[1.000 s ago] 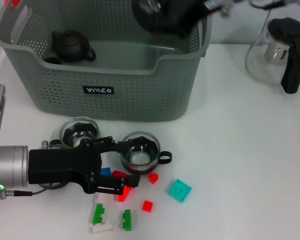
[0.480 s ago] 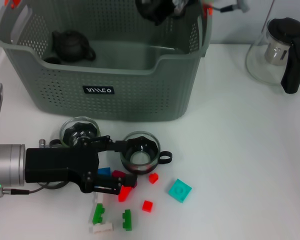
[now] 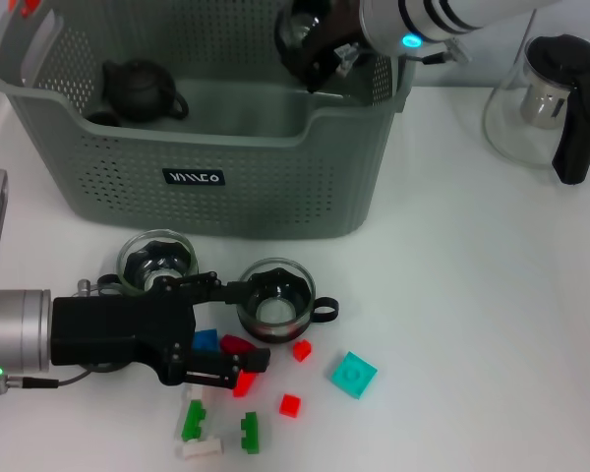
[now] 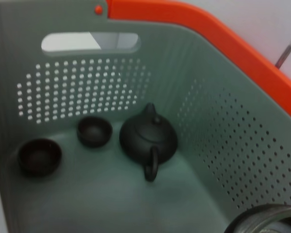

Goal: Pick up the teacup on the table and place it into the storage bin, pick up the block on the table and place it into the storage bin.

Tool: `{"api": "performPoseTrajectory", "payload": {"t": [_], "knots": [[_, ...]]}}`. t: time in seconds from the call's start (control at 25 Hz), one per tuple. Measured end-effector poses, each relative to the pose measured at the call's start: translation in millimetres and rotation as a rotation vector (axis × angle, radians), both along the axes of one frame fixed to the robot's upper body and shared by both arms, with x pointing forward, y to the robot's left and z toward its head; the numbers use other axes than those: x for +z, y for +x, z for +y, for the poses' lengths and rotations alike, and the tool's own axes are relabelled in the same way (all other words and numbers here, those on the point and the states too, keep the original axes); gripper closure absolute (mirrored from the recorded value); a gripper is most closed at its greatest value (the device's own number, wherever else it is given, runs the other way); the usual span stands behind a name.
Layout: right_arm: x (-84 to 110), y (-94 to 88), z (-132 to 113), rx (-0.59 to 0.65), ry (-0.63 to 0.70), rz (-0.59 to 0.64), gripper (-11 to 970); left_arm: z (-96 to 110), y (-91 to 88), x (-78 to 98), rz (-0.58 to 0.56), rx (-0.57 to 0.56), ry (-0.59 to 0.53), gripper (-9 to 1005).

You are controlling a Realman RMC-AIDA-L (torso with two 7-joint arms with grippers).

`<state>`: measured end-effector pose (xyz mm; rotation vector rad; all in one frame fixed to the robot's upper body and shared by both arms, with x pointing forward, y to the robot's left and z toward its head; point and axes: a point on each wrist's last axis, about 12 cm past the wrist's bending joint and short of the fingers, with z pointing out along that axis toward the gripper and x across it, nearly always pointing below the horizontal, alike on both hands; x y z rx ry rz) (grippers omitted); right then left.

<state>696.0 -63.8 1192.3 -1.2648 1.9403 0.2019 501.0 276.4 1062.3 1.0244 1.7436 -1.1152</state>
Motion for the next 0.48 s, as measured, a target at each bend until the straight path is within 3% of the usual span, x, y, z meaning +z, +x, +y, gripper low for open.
{"api": "performPoseTrajectory", "payload": {"t": [0.48], "knots": [[-11.7,-5.8,1,0.030,-0.068,0.009,903,-2,-2.4,-2.3,-0.004,0.000,-0.003,64]]}}
